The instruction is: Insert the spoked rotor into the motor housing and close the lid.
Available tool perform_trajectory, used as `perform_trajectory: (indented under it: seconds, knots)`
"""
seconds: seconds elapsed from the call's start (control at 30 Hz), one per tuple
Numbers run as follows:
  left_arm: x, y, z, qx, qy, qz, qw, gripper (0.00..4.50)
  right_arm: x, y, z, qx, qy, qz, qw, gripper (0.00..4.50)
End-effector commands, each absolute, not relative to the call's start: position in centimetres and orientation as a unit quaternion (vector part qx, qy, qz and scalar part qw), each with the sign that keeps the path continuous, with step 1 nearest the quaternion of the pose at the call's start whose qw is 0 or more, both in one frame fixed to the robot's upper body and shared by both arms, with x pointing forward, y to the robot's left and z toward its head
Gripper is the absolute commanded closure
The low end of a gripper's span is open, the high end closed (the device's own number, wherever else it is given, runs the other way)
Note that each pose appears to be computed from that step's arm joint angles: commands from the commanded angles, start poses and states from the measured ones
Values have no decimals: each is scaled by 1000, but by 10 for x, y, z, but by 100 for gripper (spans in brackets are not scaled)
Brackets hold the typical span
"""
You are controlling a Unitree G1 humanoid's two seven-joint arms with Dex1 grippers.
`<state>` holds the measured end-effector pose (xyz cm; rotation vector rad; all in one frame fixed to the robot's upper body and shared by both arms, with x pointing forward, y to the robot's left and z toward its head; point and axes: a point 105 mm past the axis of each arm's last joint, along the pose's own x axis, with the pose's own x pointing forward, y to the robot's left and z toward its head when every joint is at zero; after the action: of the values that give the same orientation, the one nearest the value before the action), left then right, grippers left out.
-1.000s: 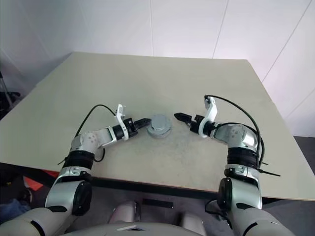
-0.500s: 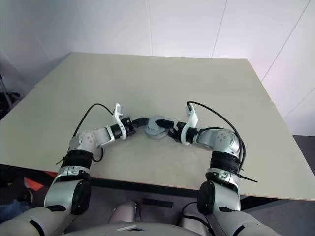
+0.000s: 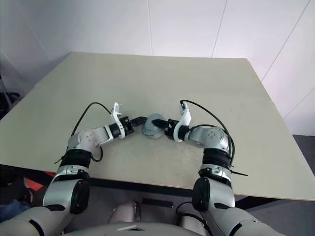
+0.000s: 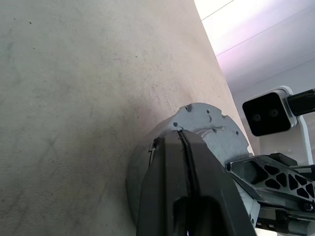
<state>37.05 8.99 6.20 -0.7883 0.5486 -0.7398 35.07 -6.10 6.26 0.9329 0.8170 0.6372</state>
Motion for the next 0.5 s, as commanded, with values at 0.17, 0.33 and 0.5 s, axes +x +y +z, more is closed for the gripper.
perform_trajectory:
  seconds: [0.17,0.33,0.5]
  knots:
    - [373,91,62,-375,255,-340,824,450,359,-62,70,425,361,292,777,233]
    - [382,109,76,-407,210,-321,829,450,373,-67,87,464,329,285,771,233]
    - [385,130,99,-469,151,-317,810,450,400,-72,118,511,276,272,767,233]
